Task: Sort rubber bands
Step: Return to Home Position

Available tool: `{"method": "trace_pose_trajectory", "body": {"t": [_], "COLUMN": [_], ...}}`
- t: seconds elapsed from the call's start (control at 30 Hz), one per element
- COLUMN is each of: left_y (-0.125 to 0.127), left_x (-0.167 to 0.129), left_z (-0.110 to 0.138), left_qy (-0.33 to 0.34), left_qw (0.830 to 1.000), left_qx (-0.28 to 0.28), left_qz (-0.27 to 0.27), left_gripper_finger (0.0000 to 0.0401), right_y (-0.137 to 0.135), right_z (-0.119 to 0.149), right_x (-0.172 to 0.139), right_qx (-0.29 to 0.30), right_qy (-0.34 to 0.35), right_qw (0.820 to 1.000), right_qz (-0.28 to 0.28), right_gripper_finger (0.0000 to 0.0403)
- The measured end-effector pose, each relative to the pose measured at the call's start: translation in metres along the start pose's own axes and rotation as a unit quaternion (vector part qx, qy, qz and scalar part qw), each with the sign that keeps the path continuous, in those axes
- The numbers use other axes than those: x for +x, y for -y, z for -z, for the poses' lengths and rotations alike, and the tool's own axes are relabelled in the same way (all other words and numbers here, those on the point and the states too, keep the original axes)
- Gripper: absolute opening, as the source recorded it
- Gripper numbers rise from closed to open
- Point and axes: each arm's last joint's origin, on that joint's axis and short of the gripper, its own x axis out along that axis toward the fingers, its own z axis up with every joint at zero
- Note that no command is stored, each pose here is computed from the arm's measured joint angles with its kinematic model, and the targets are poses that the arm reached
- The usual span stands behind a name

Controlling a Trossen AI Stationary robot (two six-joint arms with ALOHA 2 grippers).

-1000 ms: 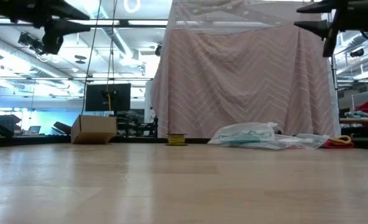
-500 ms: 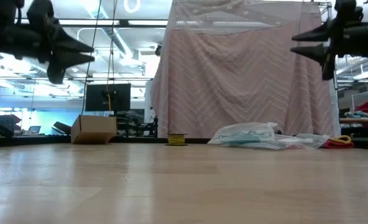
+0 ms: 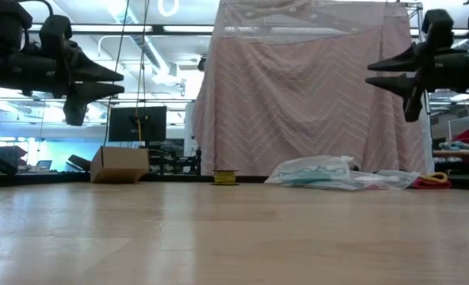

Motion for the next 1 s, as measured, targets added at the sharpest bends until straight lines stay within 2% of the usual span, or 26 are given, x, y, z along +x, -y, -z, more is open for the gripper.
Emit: {"method": "trace_pose_trajectory", "body": {"t": [0.2, 0.43, 0.57, 0.7, 1.0], "left_y": [0.000, 0.001, -0.001, -0.001, -0.001], "left_x": [0.000, 0.000, 0.000, 0.000, 0.000], "left_z": [0.000, -0.001, 0.001, 0.003, 0.002], "left_qy": [-0.001, 0.006, -0.008, -0.014, -0.013], "left_qw": [1.000, 1.000, 1.000, 1.000, 1.000], "left_qx": [0.000, 0.002, 0.005, 0.008, 0.007], "left_qz": [0.000, 0.006, -0.003, -0.006, -0.006], "left_gripper_finger": [0.0116, 0.0093, 0.0086, 0.0086, 0.0086], "right_y": [-0.006, -0.010, -0.008, -0.010, -0.010], "right_z": [0.005, 0.012, 0.016, 0.019, 0.020], "right_x": [0.000, 0.000, -0.001, -0.001, -0.001], "right_qx": [-0.012, -0.023, 0.014, 0.050, -0.002], "right_qy": [-0.041, -0.059, -0.069, -0.101, -0.115], "right_qw": [0.998, 0.997, 0.997, 0.993, 0.991], "right_qz": [-0.049, -0.051, -0.027, -0.046, -0.068], "right_gripper_finger": [0.0092, 0.0072, 0.0059, 0.0055, 0.0056]}}
